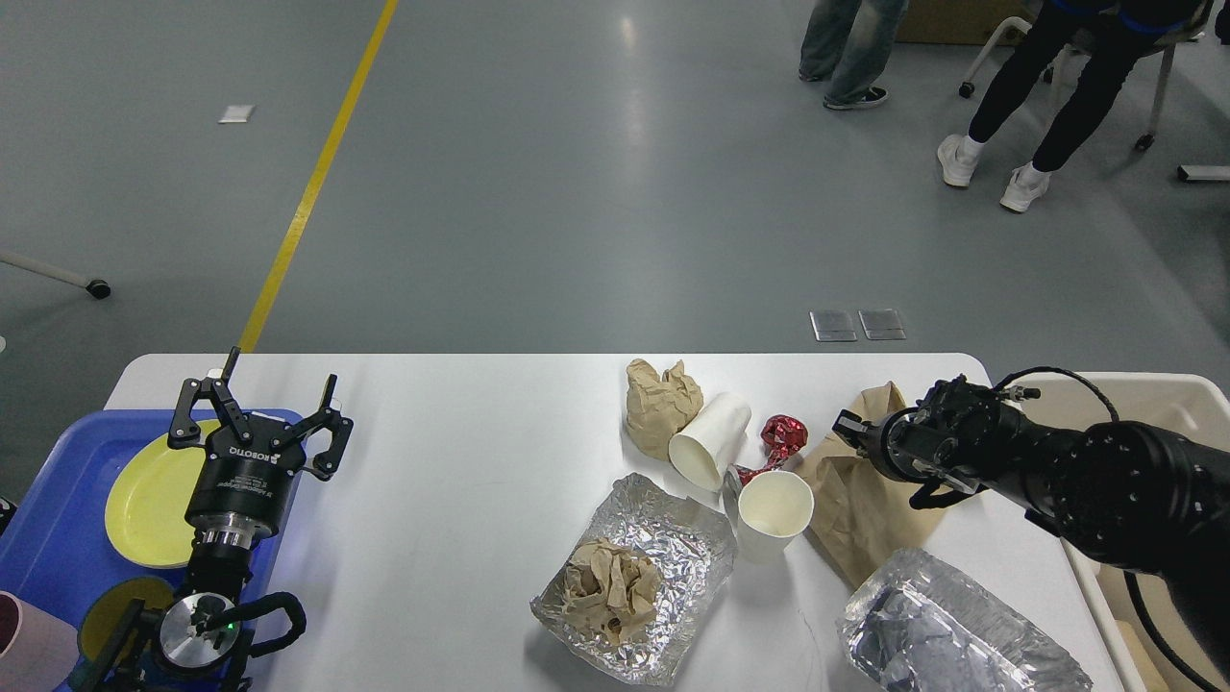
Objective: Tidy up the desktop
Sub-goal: 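Lift the paper bag and carry it toward the bin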
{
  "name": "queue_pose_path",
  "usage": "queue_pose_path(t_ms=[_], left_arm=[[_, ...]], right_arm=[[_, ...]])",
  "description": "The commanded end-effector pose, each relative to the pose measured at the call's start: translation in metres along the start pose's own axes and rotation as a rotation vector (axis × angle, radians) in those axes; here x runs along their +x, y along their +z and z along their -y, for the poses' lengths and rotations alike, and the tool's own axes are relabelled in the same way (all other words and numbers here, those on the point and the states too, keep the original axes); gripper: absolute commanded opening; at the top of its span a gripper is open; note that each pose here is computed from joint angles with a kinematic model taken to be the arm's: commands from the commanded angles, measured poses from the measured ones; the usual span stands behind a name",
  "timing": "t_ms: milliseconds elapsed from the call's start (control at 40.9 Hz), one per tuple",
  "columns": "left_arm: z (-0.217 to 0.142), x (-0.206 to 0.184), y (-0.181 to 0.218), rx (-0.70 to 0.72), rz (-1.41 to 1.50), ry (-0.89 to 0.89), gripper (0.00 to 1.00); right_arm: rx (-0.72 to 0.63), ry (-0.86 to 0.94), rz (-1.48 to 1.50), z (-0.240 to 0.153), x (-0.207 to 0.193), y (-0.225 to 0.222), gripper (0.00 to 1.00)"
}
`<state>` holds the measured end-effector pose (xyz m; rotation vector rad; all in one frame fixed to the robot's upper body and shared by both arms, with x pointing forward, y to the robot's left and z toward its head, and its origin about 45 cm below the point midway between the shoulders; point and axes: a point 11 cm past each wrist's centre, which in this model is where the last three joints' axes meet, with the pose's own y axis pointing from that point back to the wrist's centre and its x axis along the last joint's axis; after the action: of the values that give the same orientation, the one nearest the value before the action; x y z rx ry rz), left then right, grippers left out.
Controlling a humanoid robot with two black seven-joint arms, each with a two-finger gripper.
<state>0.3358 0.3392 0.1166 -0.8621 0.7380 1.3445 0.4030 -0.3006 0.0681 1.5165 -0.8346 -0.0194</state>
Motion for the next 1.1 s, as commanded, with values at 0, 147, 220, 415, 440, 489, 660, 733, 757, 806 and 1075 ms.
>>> queue_pose_path(t_ms=[0, 147, 220, 415, 440, 489, 660, 733, 757, 806, 1075], left_arm=[[0.0, 0.0, 0.0, 0.0, 0.0, -0.001, 0.96], [0.0, 0.0, 0.0, 0.0, 0.0, -0.001, 0.96], [0.0, 0.0, 0.0, 0.0, 0.0, -0.001, 0.96], [0.0, 0.0, 0.0, 0.0, 0.0, -0.001, 0.96], [0.0, 0.0, 0.0, 0.0, 0.0, -0.001, 0.96], [0.0, 0.0, 0.0, 0.0, 0.0, -0.001, 0.96], [0.0, 0.0, 0.0, 0.0, 0.0, -0.001, 0.96], [0.0, 0.0, 0.0, 0.002, 0.0, -0.001, 0.96], [0.0, 0.0, 0.0, 0.002, 0.0, -0.001, 0.96], [0.0, 0.0, -0.001, 0.004, 0.0, 0.0, 0.96], [0.0, 0.0, -0.001, 0.004, 0.0, 0.0, 0.96]], right_arm=[[0.036, -0.006, 0.014, -0.008, 0.009, -0.017, 0.0], [0.068, 0.003, 0.005, -0.023, 0.027, -0.036, 0.0], [0.08, -0.004, -0.006, -0.036, 0.037, -0.045, 0.0], [0.093, -0.085, -0.023, -0.064, 0.053, -0.051, 0.0], [0.093, -0.097, -0.027, -0.067, 0.054, -0.052, 0.0], [0.099, -0.122, -0.036, -0.075, 0.057, -0.055, 0.0], [0.118, -0.194, -0.078, -0.112, 0.076, -0.066, 0.0], [0.118, -0.209, -0.118, -0.132, 0.087, -0.074, 0.0], [0.115, -0.214, -0.132, -0.138, 0.089, -0.076, 0.0], [0.109, -0.217, -0.155, -0.15, 0.094, -0.078, 0.0], [0.096, -0.23, -0.245, -0.22, 0.12, -0.09, 0.0]])
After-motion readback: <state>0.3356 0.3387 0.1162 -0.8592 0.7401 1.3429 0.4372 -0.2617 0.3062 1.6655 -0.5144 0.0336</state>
